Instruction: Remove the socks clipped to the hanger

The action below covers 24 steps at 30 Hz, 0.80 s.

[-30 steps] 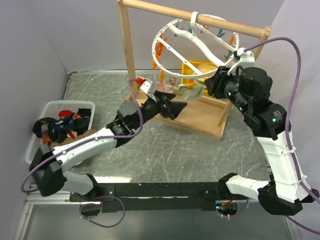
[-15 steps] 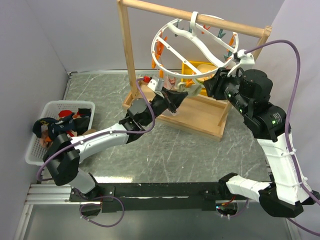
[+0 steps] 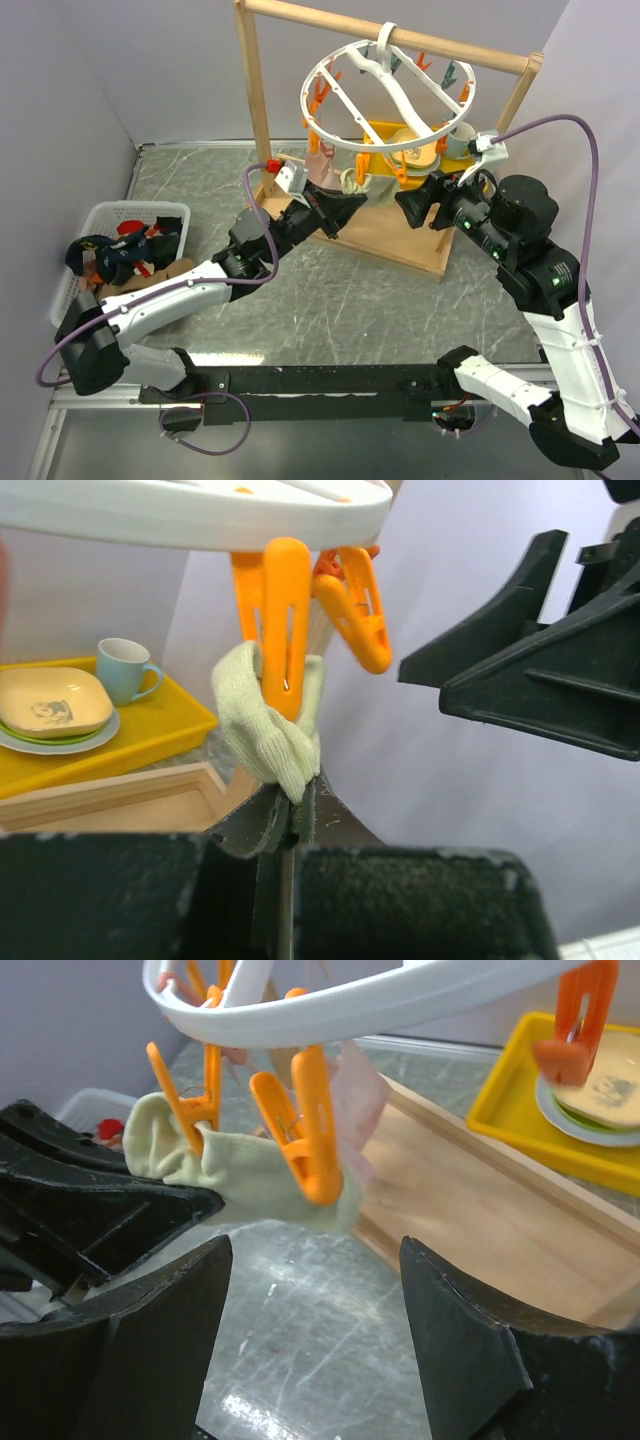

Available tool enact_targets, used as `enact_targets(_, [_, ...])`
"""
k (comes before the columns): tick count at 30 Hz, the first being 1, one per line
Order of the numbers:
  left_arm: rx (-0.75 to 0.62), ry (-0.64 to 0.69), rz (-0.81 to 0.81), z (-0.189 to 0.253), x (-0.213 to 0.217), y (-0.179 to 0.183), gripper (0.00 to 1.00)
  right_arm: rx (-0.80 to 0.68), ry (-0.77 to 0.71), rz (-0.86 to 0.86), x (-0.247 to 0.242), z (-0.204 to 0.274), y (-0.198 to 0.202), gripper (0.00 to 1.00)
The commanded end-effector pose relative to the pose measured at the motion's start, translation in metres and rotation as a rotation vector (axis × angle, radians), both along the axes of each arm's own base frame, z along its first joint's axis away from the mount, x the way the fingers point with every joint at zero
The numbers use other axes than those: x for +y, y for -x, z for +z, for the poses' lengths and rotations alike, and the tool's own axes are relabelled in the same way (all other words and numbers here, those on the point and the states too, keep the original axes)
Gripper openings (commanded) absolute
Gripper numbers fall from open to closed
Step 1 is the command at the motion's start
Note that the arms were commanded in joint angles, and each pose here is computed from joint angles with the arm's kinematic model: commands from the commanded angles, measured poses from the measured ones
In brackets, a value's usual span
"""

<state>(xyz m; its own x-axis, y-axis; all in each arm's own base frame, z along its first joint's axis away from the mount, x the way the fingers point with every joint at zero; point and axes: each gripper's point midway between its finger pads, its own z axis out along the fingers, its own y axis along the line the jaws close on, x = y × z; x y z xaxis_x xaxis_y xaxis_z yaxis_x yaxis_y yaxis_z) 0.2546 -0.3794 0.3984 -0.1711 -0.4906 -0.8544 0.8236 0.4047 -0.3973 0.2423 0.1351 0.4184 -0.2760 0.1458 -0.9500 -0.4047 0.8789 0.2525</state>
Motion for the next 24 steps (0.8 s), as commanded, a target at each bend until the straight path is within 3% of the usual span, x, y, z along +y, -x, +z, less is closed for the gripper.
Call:
enact_targets(1, [0.027,0.019,-0.074,0.008,0.000,0.020,0.01,-0.083,-0.069,0.164,0.029,0.026,0.004,0.77])
enact_targets(6, [0.039,0.034,-0.113,0.016,0.000,0.027,0.01,-0.105,-0.113,0.234,0.046,0.031,0.000,0.84])
enact_targets(16, [0.057,0.009,-0.118,0.018,-0.001,0.028,0.01,-0.067,-0.204,0.332,0.074,0.048,-0.010,0.82])
enact_targets(24, [0.060,0.008,-0.132,0.020,-0.001,0.032,0.01,-0.064,-0.193,0.331,0.080,0.050,-0.024,0.82])
